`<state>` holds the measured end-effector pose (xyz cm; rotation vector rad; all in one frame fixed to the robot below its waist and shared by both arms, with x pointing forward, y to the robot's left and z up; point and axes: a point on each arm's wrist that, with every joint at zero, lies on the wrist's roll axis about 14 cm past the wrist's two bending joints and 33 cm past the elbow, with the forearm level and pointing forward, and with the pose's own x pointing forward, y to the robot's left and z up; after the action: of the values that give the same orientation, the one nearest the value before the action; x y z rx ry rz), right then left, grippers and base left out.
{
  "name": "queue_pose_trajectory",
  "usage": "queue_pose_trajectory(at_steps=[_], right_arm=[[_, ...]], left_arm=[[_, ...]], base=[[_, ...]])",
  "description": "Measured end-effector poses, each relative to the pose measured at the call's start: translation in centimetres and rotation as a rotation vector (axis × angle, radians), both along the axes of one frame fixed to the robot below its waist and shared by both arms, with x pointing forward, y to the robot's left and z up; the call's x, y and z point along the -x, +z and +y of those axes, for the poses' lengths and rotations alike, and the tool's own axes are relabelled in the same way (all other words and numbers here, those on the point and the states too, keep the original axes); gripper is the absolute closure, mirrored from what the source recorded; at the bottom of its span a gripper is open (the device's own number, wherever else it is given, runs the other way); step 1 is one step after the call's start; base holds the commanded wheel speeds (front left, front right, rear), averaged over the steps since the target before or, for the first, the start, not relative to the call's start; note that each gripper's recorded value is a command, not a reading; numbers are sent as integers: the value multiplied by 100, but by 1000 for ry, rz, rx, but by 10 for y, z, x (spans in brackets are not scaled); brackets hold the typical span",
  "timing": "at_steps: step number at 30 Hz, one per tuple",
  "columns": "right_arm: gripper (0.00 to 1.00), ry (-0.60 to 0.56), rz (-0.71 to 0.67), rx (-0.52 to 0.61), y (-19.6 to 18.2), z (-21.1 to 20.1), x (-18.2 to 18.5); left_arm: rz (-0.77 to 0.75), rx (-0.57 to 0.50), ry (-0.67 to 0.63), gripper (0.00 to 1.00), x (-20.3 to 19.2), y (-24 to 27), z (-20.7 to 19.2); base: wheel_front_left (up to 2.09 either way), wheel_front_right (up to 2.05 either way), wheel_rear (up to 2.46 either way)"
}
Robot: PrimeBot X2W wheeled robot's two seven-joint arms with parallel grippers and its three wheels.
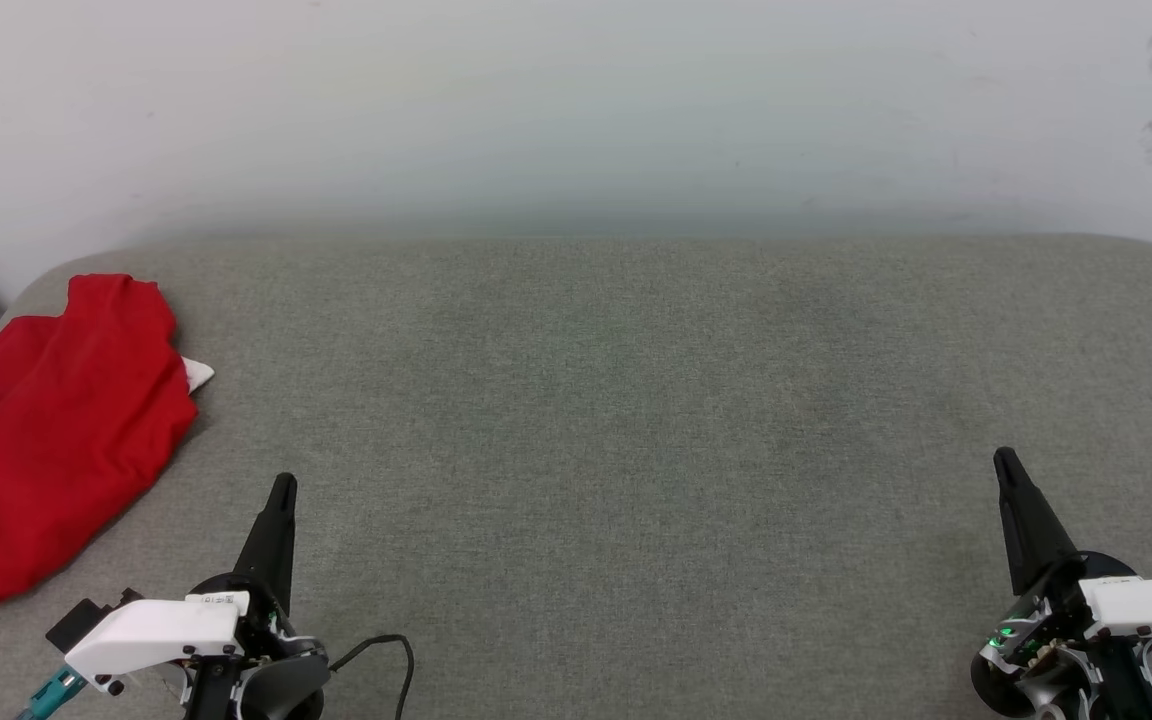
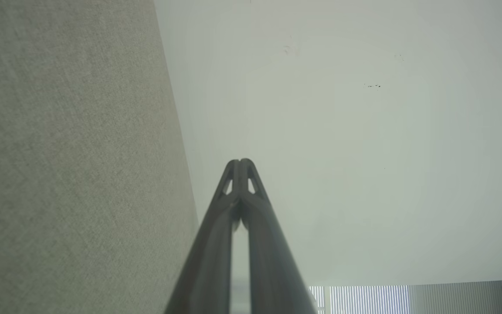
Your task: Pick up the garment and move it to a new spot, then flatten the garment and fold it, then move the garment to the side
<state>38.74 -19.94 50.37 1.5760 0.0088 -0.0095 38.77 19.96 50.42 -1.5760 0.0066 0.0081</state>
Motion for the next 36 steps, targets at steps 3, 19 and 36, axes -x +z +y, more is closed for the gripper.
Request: queue_pose_trajectory(at_steps=[3,19,36], right_arm=[[100,0,0,0,0,0,0],[0,-1,34,-4,-11,0,5],[0,-35,8,37,-4,3,9]], left_arm=[[0,0,0,100,0,0,0],[33,5,-1,0,4,-11,-1],[-5,-39,0,0,3,1,-16]], base=[[0,0,0],[0,0,0],[0,0,0]])
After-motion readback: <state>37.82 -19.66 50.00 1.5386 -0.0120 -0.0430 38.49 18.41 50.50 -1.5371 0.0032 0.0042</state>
